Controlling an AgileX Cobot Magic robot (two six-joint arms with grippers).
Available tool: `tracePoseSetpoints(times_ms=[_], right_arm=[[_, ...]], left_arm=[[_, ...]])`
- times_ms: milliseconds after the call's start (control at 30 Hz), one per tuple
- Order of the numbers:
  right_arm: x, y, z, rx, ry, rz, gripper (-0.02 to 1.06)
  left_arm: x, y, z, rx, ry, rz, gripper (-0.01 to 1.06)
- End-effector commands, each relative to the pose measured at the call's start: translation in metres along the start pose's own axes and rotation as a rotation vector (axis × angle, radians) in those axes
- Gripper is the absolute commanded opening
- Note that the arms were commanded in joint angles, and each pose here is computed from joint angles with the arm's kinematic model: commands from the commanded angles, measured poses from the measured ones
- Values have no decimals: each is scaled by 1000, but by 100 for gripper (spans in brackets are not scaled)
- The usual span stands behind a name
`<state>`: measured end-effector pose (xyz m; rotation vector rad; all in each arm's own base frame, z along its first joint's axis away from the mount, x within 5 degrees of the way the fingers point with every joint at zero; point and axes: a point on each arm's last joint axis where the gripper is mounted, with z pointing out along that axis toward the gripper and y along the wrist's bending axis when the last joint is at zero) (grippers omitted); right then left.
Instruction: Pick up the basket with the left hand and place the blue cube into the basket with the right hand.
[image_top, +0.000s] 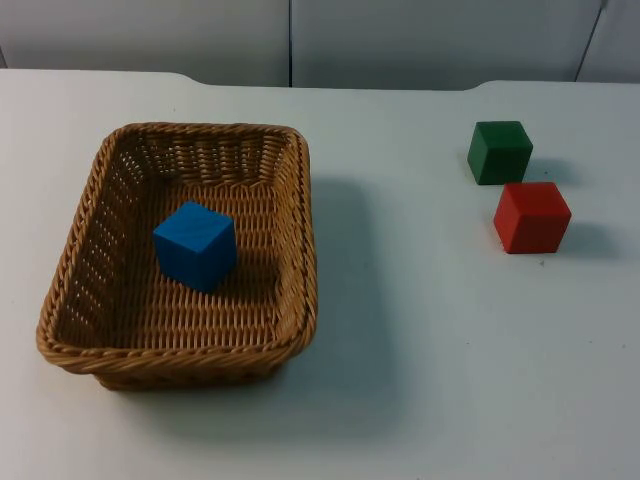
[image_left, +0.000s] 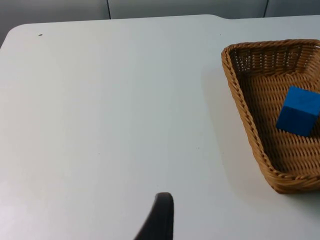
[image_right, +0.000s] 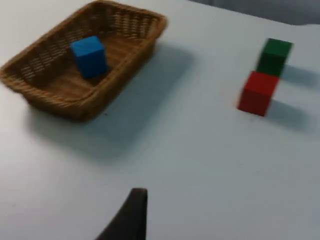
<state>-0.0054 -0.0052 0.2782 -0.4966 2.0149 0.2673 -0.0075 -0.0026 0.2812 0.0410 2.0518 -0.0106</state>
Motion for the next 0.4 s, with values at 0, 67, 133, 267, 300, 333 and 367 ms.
tracePoseSetpoints(times_ms=[0,67,133,267,300,333,367], right_arm=[[0,1,0,105,-9,58,104],[0,2,0,197,-7,108,104],[0,2,0,264,-5,143,104],[0,3,0,366,-3,197,104],[0,3,0,393,-2,211,104],[0,3,0,411,-2,221,104],[0,4,0,427,-1,230,104]], left_arm=[[1,0,1,-2,-4,-9,80],[1,0,1,-2,-4,-9,80],[1,0,1,-2,-4,-9,80],[1,0,1,-2,-4,-9,80],[1,0,1,-2,-4,-9,80],[1,0,1,-2,-4,-9,80],[1,0,1,-2,-4,-9,80]])
